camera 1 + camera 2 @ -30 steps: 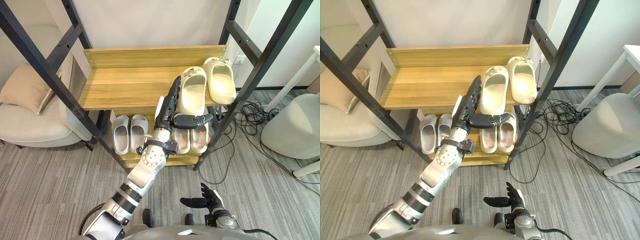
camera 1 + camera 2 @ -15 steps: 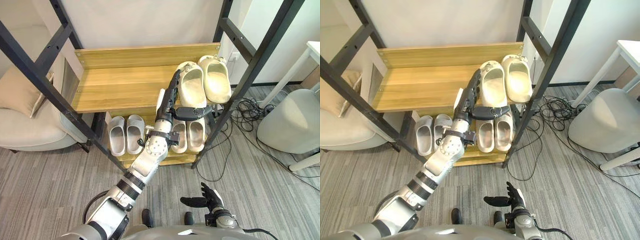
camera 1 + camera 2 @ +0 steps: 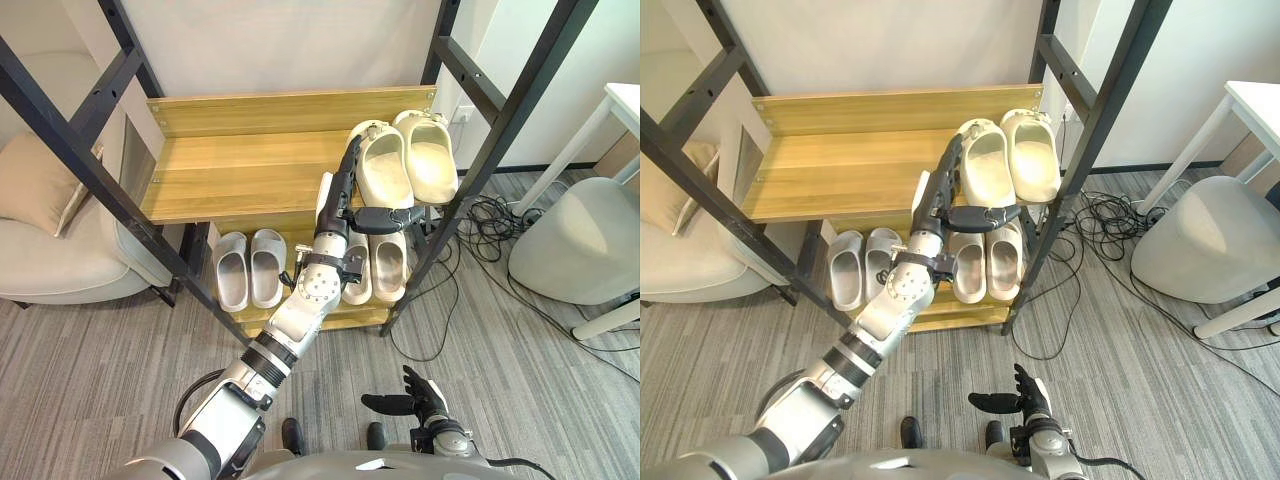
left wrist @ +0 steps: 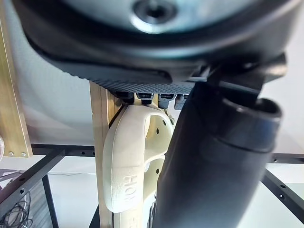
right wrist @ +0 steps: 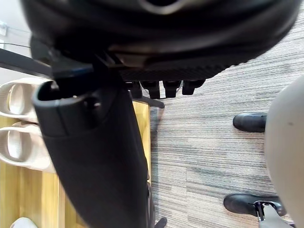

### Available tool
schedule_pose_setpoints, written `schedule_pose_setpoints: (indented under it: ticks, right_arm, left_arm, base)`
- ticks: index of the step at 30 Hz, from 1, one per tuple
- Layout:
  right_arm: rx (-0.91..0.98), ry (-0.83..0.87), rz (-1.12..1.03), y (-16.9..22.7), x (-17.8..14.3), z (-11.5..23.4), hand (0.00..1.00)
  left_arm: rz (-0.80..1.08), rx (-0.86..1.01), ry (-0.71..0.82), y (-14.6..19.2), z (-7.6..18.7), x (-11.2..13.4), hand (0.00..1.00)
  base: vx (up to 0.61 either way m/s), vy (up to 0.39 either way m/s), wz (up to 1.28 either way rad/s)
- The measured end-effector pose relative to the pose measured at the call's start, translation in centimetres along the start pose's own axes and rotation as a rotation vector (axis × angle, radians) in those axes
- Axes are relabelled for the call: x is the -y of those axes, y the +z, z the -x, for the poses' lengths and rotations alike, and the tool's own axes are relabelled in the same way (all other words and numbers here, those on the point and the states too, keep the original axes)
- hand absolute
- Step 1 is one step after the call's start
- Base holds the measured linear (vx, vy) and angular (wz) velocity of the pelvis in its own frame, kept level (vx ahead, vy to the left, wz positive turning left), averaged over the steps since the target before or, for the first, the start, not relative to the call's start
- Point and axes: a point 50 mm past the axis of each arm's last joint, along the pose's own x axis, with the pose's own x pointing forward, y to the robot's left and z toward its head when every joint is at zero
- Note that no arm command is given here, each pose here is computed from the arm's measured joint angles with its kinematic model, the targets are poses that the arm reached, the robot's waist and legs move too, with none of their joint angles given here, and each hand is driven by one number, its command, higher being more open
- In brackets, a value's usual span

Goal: Organize the slippers on the shoe rack

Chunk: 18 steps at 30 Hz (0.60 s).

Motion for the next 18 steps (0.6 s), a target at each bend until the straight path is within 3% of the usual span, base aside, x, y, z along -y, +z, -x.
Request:
schedule_pose_setpoints:
  ticks: [14,18]
  right_arm:
    - [0.0,-0.008,-0.017,0.0,0.1,0.0,1.0]
    - [0.0,-0.005,-0.016,0.2,0.0,-0.1,1.0]
  left_arm:
    - [-0.023,-0.004,0.012,0.0,-0.5,-0.2,1.0]
    - [-0.012,0.019,-0.002,0.5,0.1,-1.2,1.0]
  base:
    - [-0.01,0.003,-0.01]
    - [0.01,-0.003,0.02]
